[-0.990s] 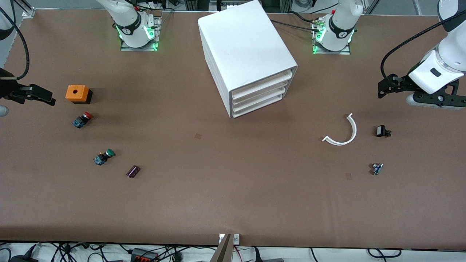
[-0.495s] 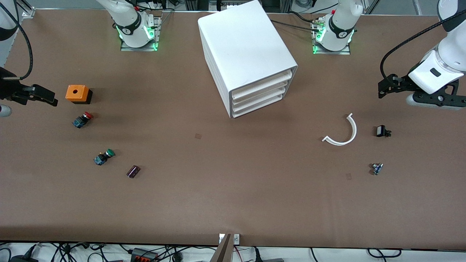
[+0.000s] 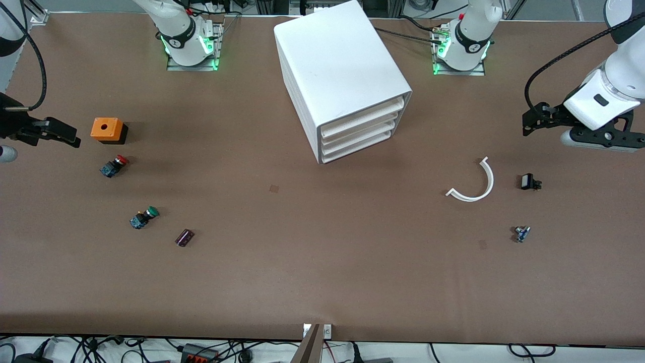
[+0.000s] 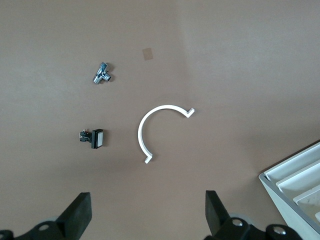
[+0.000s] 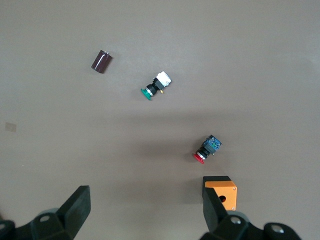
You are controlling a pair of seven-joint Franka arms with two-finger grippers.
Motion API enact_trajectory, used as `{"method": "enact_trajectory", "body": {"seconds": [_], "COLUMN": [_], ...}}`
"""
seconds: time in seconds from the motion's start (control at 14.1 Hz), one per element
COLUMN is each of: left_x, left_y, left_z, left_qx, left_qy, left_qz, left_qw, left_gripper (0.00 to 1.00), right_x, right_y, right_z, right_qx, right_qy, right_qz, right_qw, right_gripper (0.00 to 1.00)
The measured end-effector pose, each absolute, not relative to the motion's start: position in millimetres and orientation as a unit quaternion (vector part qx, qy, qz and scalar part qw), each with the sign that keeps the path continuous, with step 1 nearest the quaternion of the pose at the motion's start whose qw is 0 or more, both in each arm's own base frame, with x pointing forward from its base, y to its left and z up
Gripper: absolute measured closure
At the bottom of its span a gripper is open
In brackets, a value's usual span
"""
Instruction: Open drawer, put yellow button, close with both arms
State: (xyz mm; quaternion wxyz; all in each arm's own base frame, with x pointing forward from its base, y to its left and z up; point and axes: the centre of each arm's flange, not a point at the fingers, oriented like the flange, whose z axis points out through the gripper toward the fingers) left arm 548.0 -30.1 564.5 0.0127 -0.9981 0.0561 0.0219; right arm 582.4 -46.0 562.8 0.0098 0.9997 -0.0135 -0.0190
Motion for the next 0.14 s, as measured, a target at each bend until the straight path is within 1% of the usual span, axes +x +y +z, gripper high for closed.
{"method": "enact_trajectory", "body": {"seconds": [0.14], "left_x": [547.9], "left_y": [-30.5], "left_z": [564.5], "left_qx": [-0.998], "left_qy": [0.056], "left_qz": [0.022], "left_qw": [0.013], "left_gripper": [0.0], "right_x": [582.5], "right_y": [-46.0], "right_z": [562.9], "right_qx": [1.0], "right_qy": [-0.013], "right_qz": [-0.019], "right_qw": [0.01], "right_gripper": [0.0]}}
